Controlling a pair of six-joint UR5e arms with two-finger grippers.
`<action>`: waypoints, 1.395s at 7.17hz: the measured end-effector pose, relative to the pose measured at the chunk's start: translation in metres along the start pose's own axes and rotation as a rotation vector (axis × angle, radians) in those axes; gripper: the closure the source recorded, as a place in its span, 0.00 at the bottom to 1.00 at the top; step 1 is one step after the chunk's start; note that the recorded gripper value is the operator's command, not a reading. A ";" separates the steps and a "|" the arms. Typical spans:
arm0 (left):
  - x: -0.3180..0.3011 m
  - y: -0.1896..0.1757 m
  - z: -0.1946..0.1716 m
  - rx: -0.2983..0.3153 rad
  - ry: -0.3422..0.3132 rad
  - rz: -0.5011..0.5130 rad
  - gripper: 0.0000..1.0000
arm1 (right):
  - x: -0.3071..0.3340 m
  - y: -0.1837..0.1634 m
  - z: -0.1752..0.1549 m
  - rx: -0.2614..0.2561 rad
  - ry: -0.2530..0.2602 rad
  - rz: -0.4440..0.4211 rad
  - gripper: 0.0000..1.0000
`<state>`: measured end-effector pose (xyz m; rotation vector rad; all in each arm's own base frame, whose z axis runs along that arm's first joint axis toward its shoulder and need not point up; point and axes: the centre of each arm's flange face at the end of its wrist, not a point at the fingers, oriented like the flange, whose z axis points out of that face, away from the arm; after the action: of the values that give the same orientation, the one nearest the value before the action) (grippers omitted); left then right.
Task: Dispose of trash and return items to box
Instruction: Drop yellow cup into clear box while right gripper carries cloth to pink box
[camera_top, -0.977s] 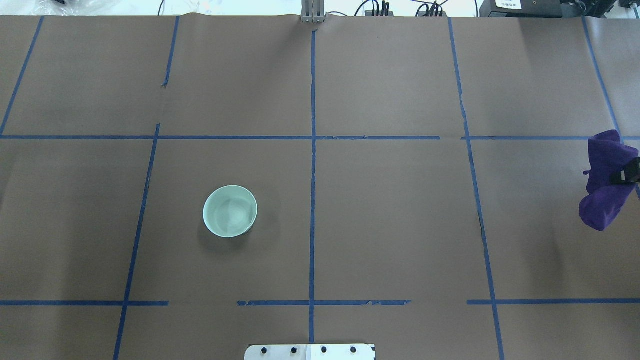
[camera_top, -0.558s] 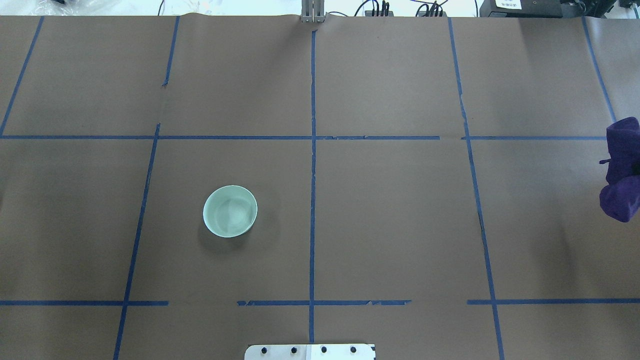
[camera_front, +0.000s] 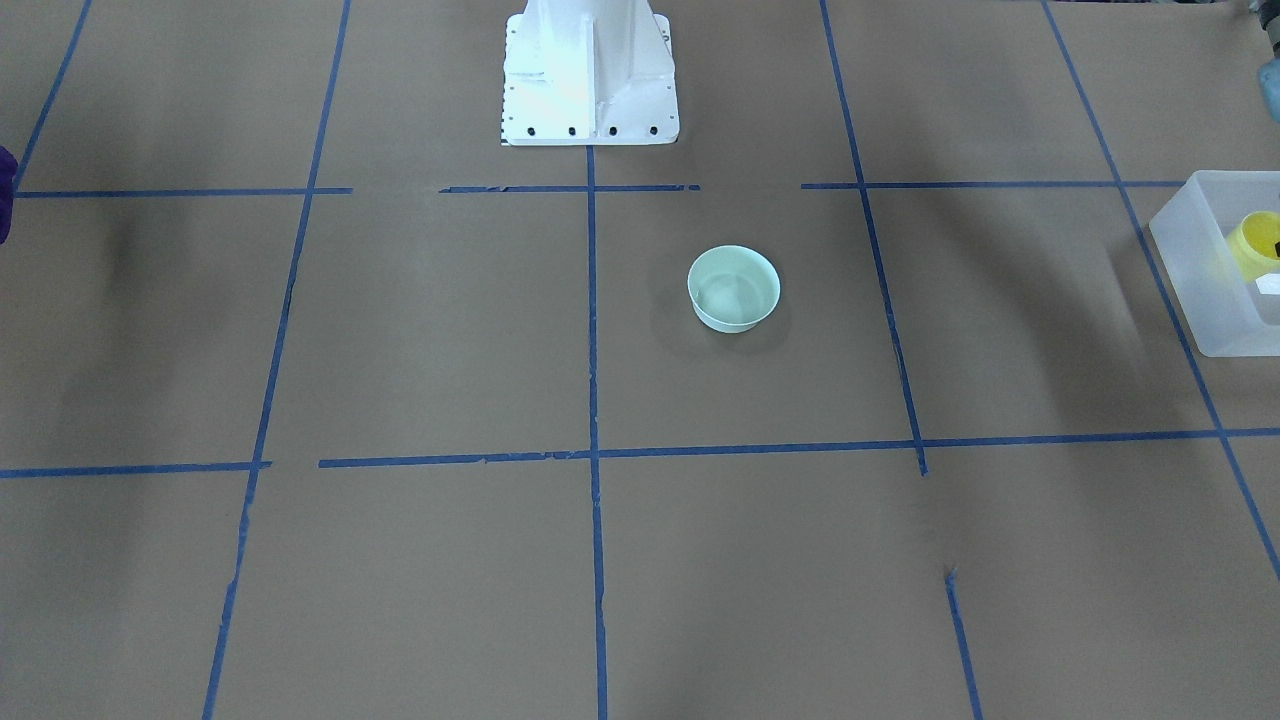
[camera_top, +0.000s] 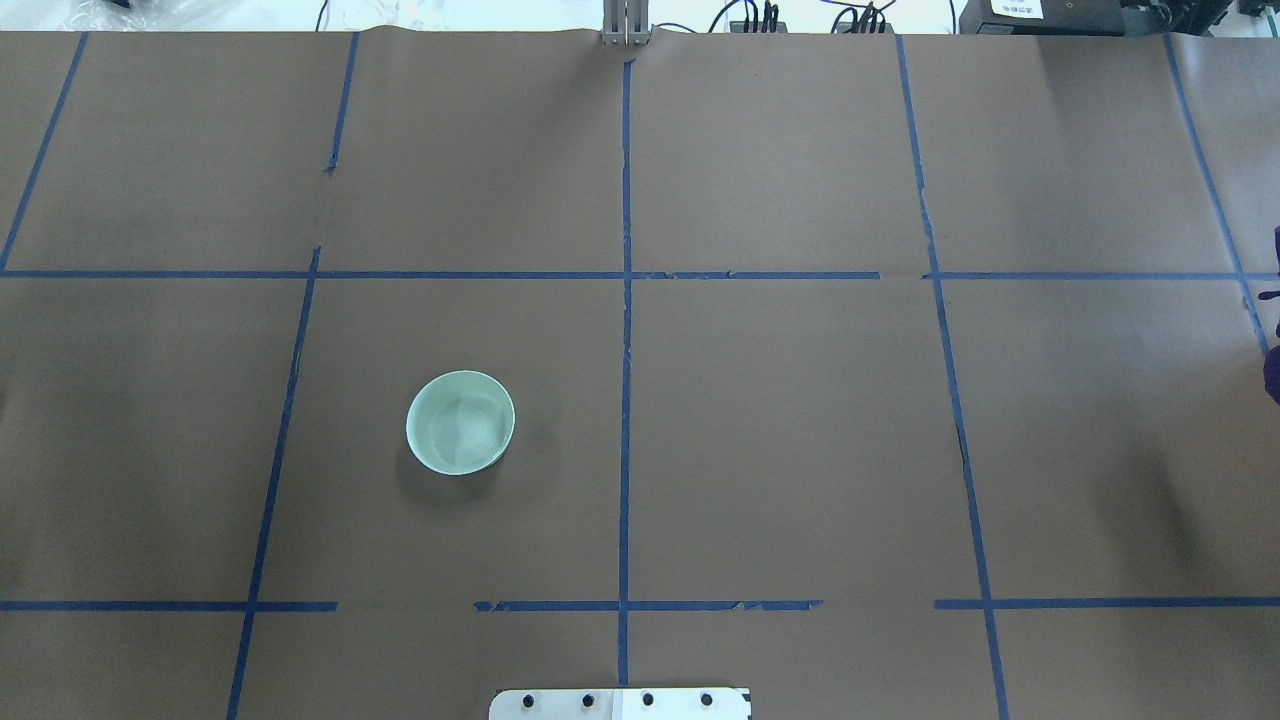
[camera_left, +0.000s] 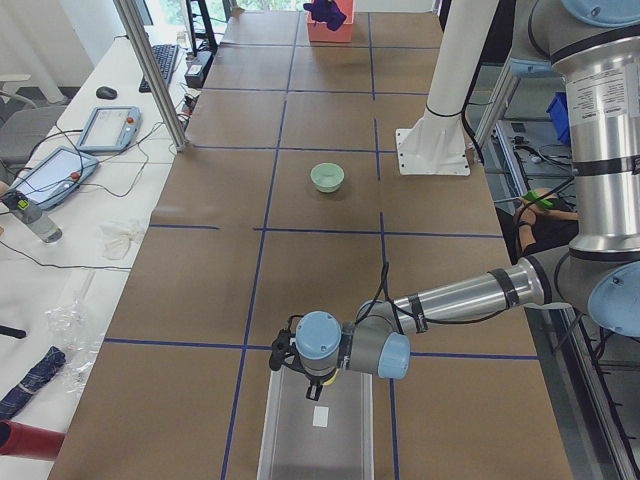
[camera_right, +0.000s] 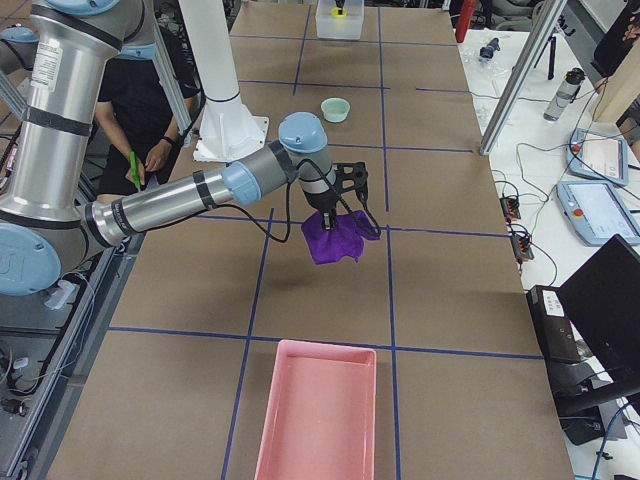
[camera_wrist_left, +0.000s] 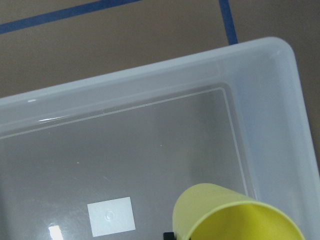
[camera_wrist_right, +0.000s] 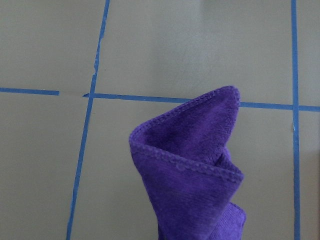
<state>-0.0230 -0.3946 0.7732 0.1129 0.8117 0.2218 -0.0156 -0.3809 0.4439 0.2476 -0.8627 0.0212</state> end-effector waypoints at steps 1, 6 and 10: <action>0.001 -0.001 0.001 0.004 0.000 0.005 0.17 | 0.004 -0.001 -0.004 0.011 0.004 -0.002 1.00; 0.032 -0.034 -0.053 0.119 -0.077 0.080 0.00 | 0.014 -0.001 -0.011 0.026 0.009 0.013 1.00; 0.085 -0.072 -0.159 0.248 -0.215 -0.010 0.00 | 0.070 0.003 -0.030 0.012 0.097 -0.050 1.00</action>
<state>-0.0714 -0.4416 0.5914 0.3598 0.6225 0.0961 0.0520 -0.3771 0.4786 0.2775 -0.7598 -0.0083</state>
